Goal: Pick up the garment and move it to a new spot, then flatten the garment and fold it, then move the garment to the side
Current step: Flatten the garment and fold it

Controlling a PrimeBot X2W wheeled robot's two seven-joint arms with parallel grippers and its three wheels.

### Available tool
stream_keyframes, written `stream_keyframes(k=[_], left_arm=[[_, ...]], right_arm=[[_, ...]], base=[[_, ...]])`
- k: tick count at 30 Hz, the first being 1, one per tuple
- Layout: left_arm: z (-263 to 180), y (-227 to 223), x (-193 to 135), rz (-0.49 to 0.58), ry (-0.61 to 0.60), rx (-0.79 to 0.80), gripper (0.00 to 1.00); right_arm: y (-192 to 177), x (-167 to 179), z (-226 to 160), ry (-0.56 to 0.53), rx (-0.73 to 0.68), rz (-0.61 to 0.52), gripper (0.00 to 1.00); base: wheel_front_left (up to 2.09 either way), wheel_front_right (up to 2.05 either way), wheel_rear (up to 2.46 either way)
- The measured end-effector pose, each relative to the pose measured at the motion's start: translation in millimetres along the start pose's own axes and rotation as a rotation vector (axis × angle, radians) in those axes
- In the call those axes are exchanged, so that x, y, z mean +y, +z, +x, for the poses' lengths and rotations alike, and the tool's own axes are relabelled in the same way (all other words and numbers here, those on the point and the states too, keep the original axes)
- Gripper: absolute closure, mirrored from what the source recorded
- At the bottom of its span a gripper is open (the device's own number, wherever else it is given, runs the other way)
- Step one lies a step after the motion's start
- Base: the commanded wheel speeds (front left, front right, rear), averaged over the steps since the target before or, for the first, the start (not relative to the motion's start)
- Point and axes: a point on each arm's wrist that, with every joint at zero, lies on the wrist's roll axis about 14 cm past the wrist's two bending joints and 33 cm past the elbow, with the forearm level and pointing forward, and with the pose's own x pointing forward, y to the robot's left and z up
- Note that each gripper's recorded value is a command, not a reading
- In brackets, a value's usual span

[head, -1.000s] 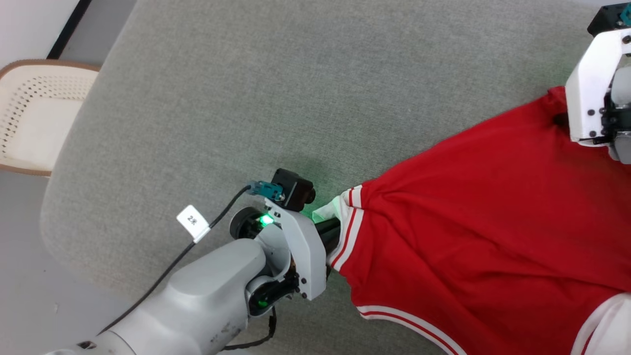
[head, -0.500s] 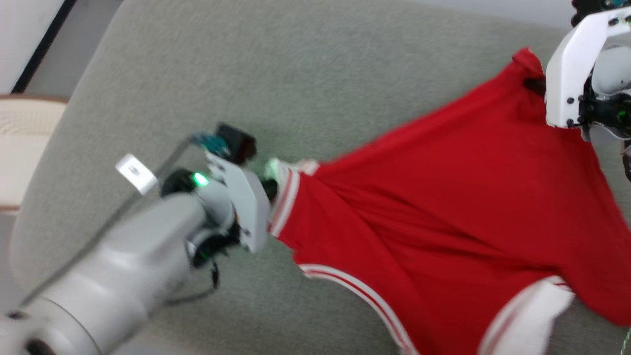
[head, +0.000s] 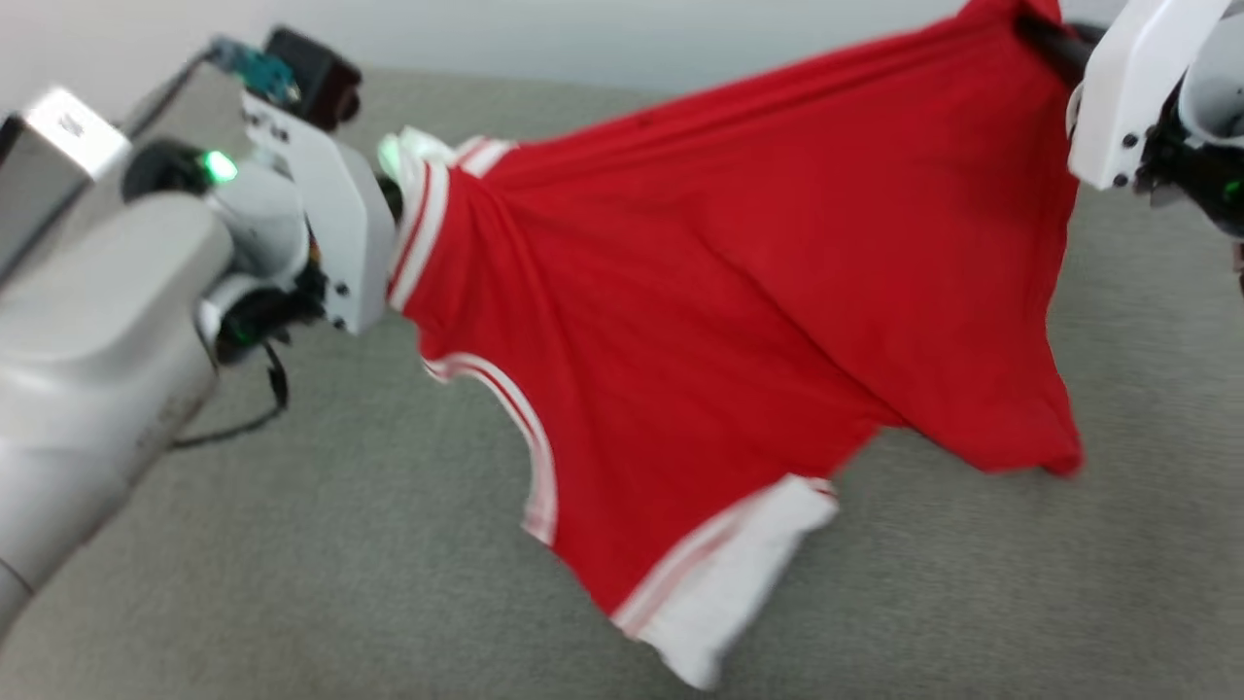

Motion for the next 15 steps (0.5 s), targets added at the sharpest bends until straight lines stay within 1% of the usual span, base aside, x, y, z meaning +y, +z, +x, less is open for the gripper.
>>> stream_keyframes(k=[3, 6, 10, 15], left_arm=[[-2.7, 25.5, -2.4, 0.046, 0.001, -0.026, 1.00], [-7.4, 53.3, -4.1, 0.091, 0.009, -0.065, 1.00], [-13.3, 89.1, -14.9, 0.153, 0.003, -0.122, 1.00], [-23.7, 130.1, -26.1, 0.205, 0.005, -0.198, 1.00]], right_arm=[[22.2, -11.8, -20.9, -0.037, -0.090, -0.030, 1.00], [36.7, -22.9, -42.1, -0.075, -0.157, -0.054, 1.00], [59.2, -40.9, -73.8, -0.135, -0.244, -0.085, 1.00], [76.8, -57.9, -109.7, -0.198, -0.316, -0.091, 1.00]], base=[[0.00, 0.00, 0.00], [0.00, 0.00, 0.00], [0.00, 0.00, 0.00], [0.00, 0.00, 0.00]])
